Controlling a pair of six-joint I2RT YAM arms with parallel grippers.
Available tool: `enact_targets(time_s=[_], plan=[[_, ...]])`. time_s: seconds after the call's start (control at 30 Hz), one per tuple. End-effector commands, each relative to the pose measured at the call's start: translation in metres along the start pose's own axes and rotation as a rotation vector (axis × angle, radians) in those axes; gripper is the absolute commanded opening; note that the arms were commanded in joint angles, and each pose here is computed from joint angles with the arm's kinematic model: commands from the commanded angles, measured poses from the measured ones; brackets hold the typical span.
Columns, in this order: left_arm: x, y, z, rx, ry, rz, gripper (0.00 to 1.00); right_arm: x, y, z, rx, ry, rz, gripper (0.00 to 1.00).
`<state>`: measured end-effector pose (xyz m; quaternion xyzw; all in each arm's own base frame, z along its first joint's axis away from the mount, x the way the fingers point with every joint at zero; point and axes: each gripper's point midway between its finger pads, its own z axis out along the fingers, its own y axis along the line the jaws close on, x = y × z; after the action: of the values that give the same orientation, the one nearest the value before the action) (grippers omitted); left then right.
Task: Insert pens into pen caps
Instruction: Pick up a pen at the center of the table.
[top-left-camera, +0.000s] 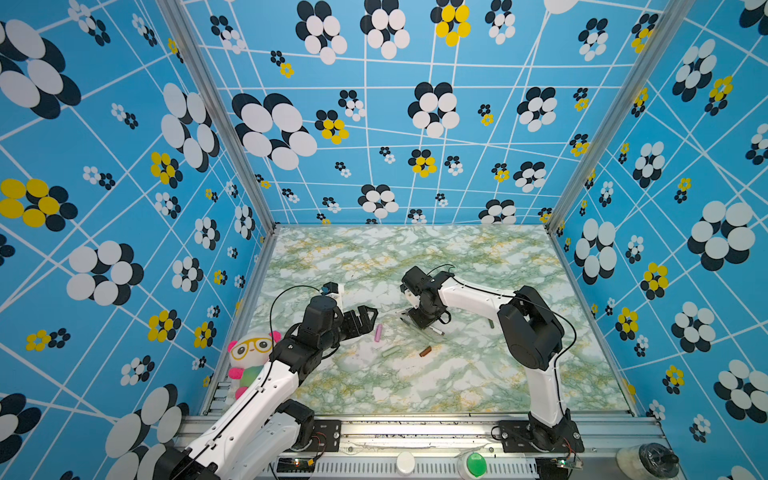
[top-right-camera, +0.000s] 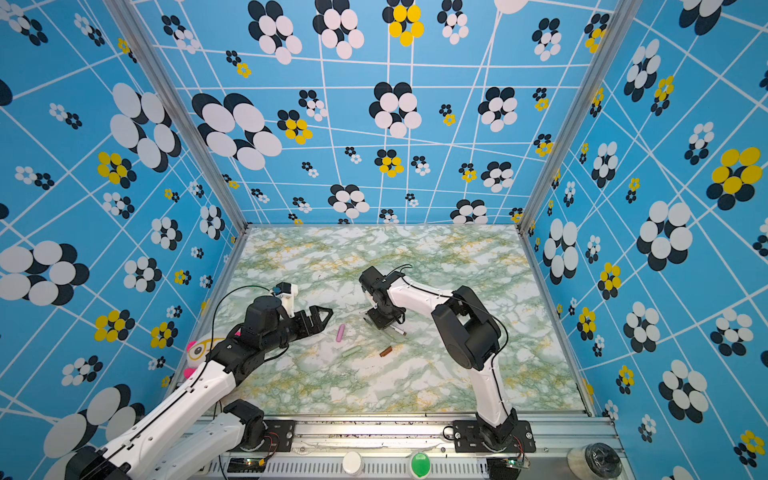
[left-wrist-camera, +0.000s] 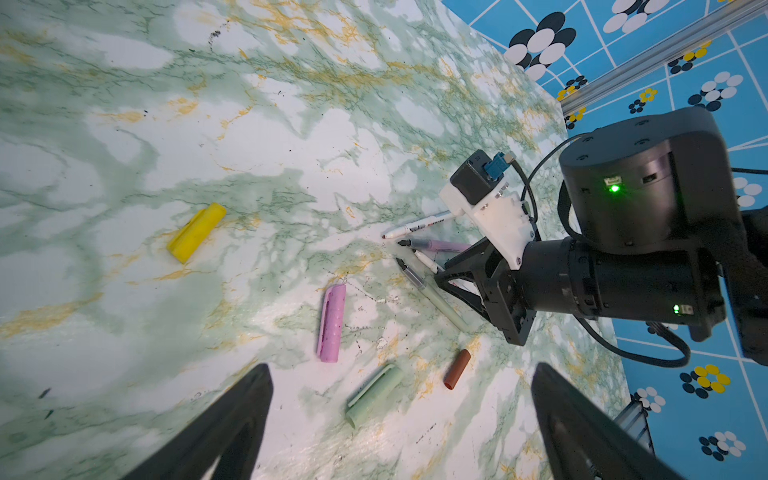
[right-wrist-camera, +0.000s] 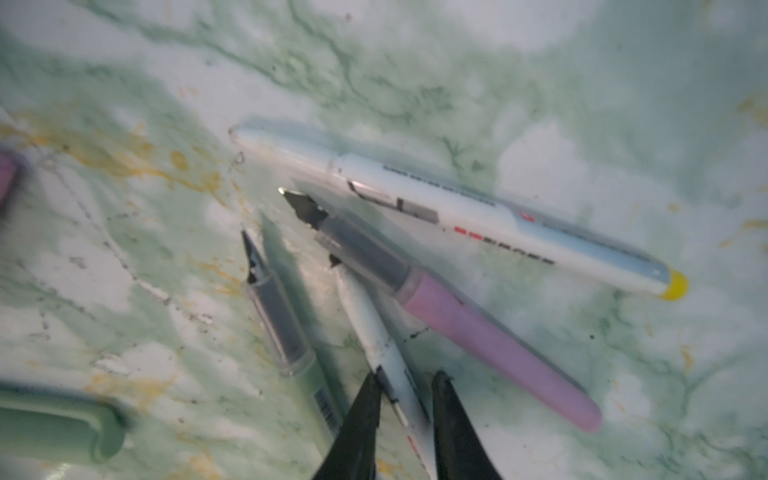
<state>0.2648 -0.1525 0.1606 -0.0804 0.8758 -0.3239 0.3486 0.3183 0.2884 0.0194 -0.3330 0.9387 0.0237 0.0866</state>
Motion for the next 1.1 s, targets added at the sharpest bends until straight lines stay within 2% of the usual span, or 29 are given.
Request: enact_targets(time_s=[0.0, 0.17, 0.43, 0.6, 0.83, 1.07], plan=[[0.003, 0.005, 0.004, -0.003, 0.009, -0.020, 0.98, 0.013, 0.007, 0.017, -0.014, 0.076, -0.029, 0.24], [0.002, 0.005, 0.005, -0.001, 0.009, -0.017, 0.99, 0.013, 0.006, 0.018, -0.009, 0.082, -0.043, 0.17], [-0.001, 0.000, 0.005, 0.015, 0.007, -0.006, 0.99, 0.002, 0.001, 0.003, 0.020, 0.053, -0.073, 0.13], [-0.008, -0.009, 0.001, 0.051, -0.020, 0.016, 0.99, -0.014, 0.000, -0.038, 0.027, -0.048, -0.075, 0.13], [-0.019, -0.027, -0.011, 0.119, -0.067, 0.093, 0.99, -0.035, -0.005, -0.114, 0.007, -0.250, -0.013, 0.13], [-0.021, -0.058, -0.019, 0.254, -0.054, 0.189, 0.97, -0.056, 0.002, -0.187, -0.207, -0.502, 0.167, 0.13]])
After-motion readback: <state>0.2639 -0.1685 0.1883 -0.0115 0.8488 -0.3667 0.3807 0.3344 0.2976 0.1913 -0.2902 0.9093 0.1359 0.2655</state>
